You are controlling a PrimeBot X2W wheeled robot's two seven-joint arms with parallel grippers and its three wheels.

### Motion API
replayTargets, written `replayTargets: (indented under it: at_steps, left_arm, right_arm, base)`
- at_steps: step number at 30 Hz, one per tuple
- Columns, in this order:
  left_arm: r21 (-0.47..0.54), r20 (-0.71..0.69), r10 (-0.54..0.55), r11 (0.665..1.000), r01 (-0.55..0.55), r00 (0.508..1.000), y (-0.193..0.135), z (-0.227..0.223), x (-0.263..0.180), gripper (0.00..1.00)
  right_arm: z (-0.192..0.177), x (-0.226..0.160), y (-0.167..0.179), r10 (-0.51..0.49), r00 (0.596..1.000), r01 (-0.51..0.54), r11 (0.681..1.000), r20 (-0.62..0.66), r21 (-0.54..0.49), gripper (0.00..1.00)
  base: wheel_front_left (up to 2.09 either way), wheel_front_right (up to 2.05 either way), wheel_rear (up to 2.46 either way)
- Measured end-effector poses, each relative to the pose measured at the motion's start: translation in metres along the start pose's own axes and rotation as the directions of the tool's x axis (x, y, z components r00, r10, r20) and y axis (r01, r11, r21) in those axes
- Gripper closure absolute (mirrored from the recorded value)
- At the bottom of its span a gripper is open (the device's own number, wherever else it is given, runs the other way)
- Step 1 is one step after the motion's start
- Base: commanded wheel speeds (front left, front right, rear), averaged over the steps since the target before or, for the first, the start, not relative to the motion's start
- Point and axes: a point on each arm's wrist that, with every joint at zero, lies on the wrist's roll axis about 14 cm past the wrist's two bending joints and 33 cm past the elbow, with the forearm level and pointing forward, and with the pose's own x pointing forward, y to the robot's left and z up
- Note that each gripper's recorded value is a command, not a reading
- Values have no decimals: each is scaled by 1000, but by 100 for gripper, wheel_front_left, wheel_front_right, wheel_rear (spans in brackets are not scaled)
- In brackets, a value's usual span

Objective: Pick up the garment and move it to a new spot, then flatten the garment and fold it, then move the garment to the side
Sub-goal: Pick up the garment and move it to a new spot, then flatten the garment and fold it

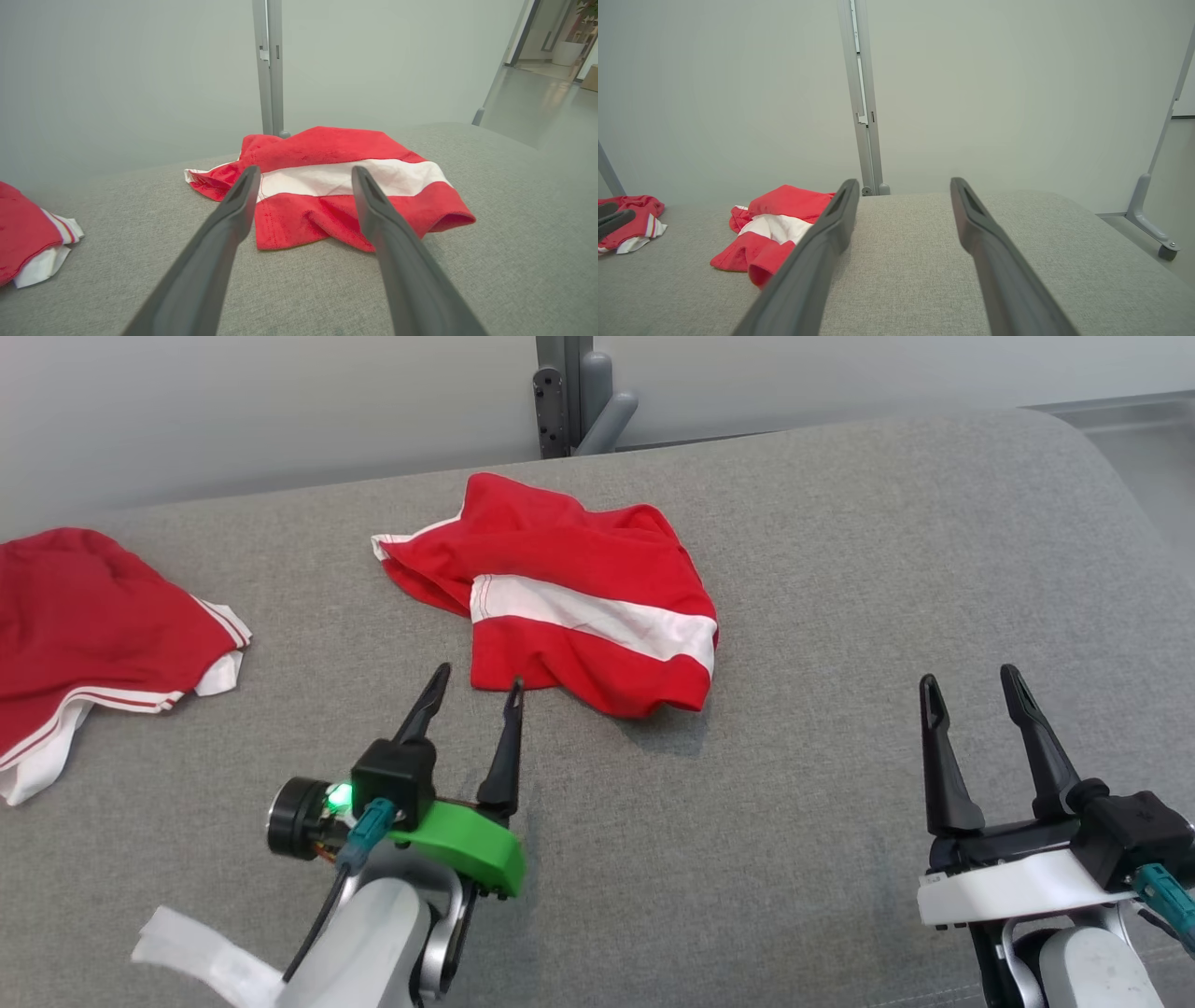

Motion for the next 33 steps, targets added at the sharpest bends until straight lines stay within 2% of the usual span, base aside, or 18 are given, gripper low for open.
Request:
replayTargets:
  at_steps: [8,14,22,33]
  left_arm:
    - [-25,58,211,977,-210,976,52,13,-50,0]
    - [-26,50,312,950,-311,949,77,7,-85,0]
    - [-52,51,368,930,-365,929,90,5,-104,0]
    - [-46,44,372,928,-370,927,94,1,-104,0]
  right_arm:
    - [5,-10,0,-1,1000,1,1000,5,-9,0]
    - [1,-12,6,17,1000,-17,1000,-6,-2,0]
    - [-7,-17,9,24,999,-23,1000,-32,21,0]
    - [-8,-18,10,25,999,-25,999,-36,21,0]
  base:
    - [0,0,0]
    - [0,0,0]
    - [0,0,0]
    - [0,0,0]
